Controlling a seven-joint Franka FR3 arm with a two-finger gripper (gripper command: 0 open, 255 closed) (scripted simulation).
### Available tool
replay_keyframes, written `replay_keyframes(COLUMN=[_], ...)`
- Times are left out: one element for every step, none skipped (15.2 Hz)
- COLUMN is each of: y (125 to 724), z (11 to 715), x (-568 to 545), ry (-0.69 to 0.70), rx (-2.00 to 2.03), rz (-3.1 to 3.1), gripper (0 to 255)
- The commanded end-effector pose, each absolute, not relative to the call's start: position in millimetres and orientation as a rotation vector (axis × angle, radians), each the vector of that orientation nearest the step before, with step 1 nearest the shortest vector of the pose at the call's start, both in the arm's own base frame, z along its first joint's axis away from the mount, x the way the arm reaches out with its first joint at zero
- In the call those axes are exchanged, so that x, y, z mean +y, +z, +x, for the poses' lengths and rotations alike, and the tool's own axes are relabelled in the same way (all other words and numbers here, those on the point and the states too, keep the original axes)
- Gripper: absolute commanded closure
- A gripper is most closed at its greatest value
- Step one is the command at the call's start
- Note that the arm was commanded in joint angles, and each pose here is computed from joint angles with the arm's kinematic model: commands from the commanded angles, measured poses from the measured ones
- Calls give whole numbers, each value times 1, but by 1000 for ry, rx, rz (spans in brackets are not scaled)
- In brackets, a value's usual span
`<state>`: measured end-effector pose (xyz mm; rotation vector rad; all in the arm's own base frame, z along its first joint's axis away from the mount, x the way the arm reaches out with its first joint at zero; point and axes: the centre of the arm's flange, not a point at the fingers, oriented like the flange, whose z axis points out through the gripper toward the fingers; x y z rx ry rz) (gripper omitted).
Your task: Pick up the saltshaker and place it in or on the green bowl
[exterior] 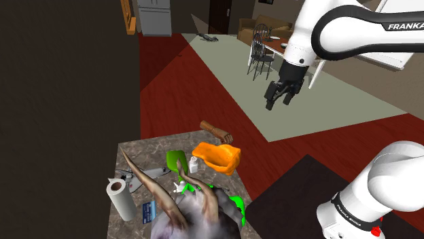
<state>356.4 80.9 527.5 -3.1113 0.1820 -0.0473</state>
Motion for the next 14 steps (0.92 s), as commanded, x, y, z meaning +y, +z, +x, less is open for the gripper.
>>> replay_keyframes(y=[508, 498, 488, 478, 468, 458, 447, 437, 427, 417, 407, 397, 387, 377], z=[368, 374, 381, 387, 394, 401, 407, 414, 420, 427, 433, 440, 447, 453], x=[93, 98, 104, 109, 115, 120, 126, 131, 137, 142, 148, 153, 158, 164], ry=[-41, -36, -32, -27, -23, -18, -14, -9, -5, 0, 4, 8, 13, 17], rx=[202, 212, 221, 230, 240, 249, 258, 268, 277, 286, 295, 304, 313, 323], rz=[-3104, -3101, -3097, -3094, -3090, -3087, -3083, -3080, -3076, -3073, -3069, -3065, -3062, -3058], gripper=[0, 0, 0, 0, 0, 0, 0, 0, 0, 0, 0, 0, 0, 0])
